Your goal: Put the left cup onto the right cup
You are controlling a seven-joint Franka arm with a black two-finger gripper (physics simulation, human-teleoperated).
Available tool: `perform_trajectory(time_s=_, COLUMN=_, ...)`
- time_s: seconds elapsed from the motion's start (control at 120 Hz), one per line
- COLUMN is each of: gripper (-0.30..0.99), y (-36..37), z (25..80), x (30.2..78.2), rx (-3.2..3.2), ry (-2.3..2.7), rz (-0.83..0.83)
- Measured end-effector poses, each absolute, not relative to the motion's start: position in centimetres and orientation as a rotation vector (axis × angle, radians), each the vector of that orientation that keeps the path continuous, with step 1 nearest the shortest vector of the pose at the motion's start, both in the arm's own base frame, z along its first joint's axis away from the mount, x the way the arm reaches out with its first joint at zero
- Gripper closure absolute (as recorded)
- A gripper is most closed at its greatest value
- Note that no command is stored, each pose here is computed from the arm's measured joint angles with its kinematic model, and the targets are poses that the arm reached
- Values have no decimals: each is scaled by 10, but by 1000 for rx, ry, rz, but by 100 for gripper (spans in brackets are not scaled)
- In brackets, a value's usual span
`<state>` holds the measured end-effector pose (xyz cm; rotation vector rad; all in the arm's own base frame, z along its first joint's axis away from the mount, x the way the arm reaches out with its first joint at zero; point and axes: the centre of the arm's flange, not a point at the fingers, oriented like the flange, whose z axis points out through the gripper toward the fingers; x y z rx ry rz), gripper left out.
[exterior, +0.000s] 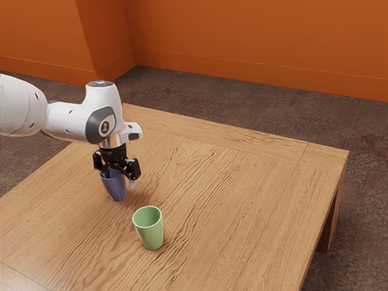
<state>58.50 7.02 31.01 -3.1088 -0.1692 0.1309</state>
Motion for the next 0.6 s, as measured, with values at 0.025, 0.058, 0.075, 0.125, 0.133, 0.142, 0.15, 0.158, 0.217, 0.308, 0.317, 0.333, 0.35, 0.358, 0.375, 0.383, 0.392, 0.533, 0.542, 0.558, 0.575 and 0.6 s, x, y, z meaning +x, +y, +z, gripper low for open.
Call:
perform_trajectory(time_s=0.025, gripper=0, y=70, z=309, x=585, rx=-3108, ry=-170, rz=132)
perform_trajectory(time_s=0.058, gripper=0, y=70, z=308, x=585, rx=-3108, ry=-171, rz=133)
perform_trajectory(time_s=0.075, gripper=0, y=70, z=308, x=585, rx=-3108, ry=-172, rz=134)
perform_trajectory(time_s=0.125, gripper=0, y=70, z=306, x=585, rx=-3107, ry=-174, rz=135)
perform_trajectory(time_s=0.133, gripper=0, y=70, z=306, x=585, rx=-3107, ry=-174, rz=136)
perform_trajectory(time_s=0.142, gripper=0, y=70, z=306, x=585, rx=-3107, ry=-174, rz=137)
perform_trajectory(time_s=0.15, gripper=0, y=70, z=305, x=585, rx=-3107, ry=-175, rz=137)
perform_trajectory(time_s=0.158, gripper=1, y=70, z=305, x=585, rx=-3107, ry=-175, rz=137)
perform_trajectory(time_s=0.217, gripper=8, y=70, z=305, x=586, rx=-3107, ry=-176, rz=137)
perform_trajectory(time_s=0.308, gripper=27, y=70, z=304, x=586, rx=-3107, ry=-178, rz=137)
perform_trajectory(time_s=0.317, gripper=29, y=70, z=304, x=586, rx=-3107, ry=-178, rz=137)
perform_trajectory(time_s=0.333, gripper=33, y=70, z=304, x=586, rx=-3107, ry=-178, rz=136)
perform_trajectory(time_s=0.35, gripper=37, y=70, z=304, x=586, rx=-3107, ry=-179, rz=136)
perform_trajectory(time_s=0.358, gripper=39, y=70, z=304, x=586, rx=-3107, ry=-179, rz=136)
perform_trajectory(time_s=0.375, gripper=42, y=70, z=304, x=586, rx=-3107, ry=-179, rz=135)
perform_trajectory(time_s=0.383, gripper=44, y=70, z=304, x=586, rx=-3107, ry=-179, rz=135)
perform_trajectory(time_s=0.392, gripper=46, y=70, z=304, x=586, rx=-3107, ry=-179, rz=135)
perform_trajectory(time_s=0.533, gripper=65, y=70, z=304, x=586, rx=-3106, ry=-181, rz=135)
perform_trajectory(time_s=0.542, gripper=65, y=70, z=304, x=586, rx=-3106, ry=-181, rz=134)
perform_trajectory(time_s=0.558, gripper=67, y=70, z=304, x=586, rx=-3106, ry=-181, rz=134)
perform_trajectory(time_s=0.575, gripper=68, y=70, z=305, x=586, rx=-3105, ry=-182, rz=133)
perform_trajectory(time_s=0.6, gripper=69, y=71, z=305, x=587, rx=-3105, ry=-182, rz=132)
